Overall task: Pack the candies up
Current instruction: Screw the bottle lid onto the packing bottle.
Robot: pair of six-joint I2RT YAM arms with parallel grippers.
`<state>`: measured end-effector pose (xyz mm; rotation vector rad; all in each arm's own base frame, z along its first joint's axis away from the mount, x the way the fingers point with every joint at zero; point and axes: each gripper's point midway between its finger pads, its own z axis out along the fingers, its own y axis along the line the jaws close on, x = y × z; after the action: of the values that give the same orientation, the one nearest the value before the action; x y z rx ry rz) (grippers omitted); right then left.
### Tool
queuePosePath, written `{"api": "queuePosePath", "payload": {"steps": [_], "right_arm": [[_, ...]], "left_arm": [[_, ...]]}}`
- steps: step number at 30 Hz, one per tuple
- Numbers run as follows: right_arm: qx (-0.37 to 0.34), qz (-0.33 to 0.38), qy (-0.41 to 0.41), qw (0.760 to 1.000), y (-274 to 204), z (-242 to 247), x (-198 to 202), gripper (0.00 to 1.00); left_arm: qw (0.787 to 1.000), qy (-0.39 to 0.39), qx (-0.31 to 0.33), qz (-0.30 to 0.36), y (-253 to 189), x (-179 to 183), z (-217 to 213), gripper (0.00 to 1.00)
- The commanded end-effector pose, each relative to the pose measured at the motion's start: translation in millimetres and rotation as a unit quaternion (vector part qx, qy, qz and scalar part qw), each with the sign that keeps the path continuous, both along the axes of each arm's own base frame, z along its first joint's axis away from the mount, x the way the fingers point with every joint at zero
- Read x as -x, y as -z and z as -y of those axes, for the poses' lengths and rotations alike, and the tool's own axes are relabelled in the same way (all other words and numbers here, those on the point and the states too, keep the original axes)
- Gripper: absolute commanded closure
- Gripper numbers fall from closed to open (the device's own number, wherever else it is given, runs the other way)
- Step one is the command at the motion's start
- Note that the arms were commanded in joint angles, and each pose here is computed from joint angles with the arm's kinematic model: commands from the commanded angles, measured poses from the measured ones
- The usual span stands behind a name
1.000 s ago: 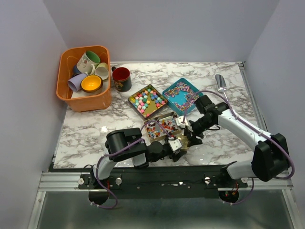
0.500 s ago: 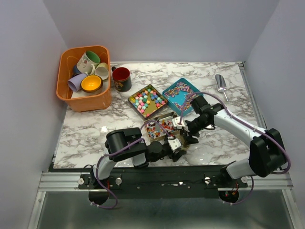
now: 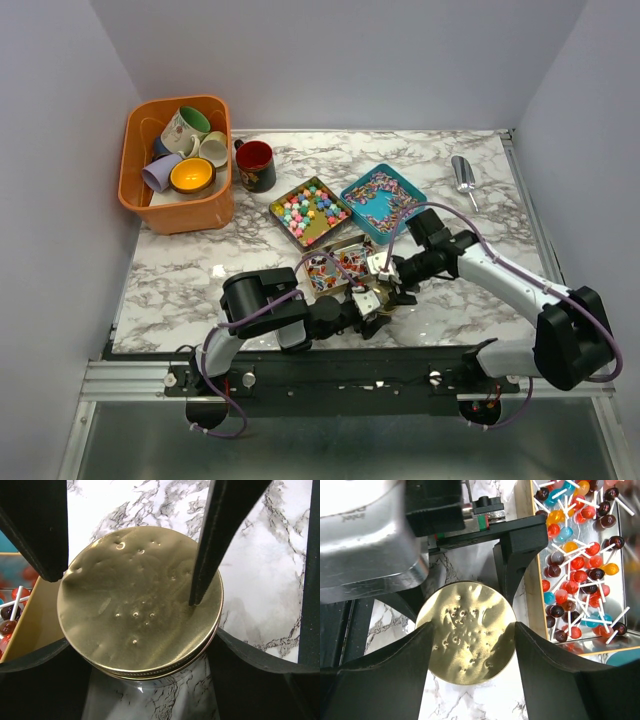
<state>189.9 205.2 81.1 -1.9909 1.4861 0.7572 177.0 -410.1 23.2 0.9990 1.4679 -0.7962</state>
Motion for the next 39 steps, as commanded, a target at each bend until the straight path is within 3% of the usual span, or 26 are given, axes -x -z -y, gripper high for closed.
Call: {"api": "queuePosePath", "payload": {"steps": [1, 5, 9, 19, 39], "right_arm": [[0.106, -0.029, -0.001, 0.994, 48.0, 40.1, 23.4, 0.27], [0.113, -0.066, 0.010, 0.991, 50.2, 37.7, 26.2, 0.28], [0.094, -0.035, 0.021, 0.995, 47.7, 31.3, 14.9, 0.28], [0.027, -0.014, 0.023, 0.999, -12.9, 15.2, 2.6, 0.17], [0.088, -0.035, -0.004, 0.996, 35.4, 34.8, 12.9, 0.30]], "left_arm": [[0.999, 0.011, -0.043, 0.011, 21.3, 4.9, -11.7, 0.19], [0.999, 0.015, -0.047, 0.007, 23.4, 6.8, -12.6, 0.19], [0.999, 0.020, -0.048, 0.008, 22.7, 8.3, -13.5, 0.19], [0.998, 0.028, -0.049, 0.006, 23.0, 11.9, -14.3, 0.19], [0.999, 0.009, -0.048, -0.006, 26.6, -0.2, -19.7, 0.19]]}}
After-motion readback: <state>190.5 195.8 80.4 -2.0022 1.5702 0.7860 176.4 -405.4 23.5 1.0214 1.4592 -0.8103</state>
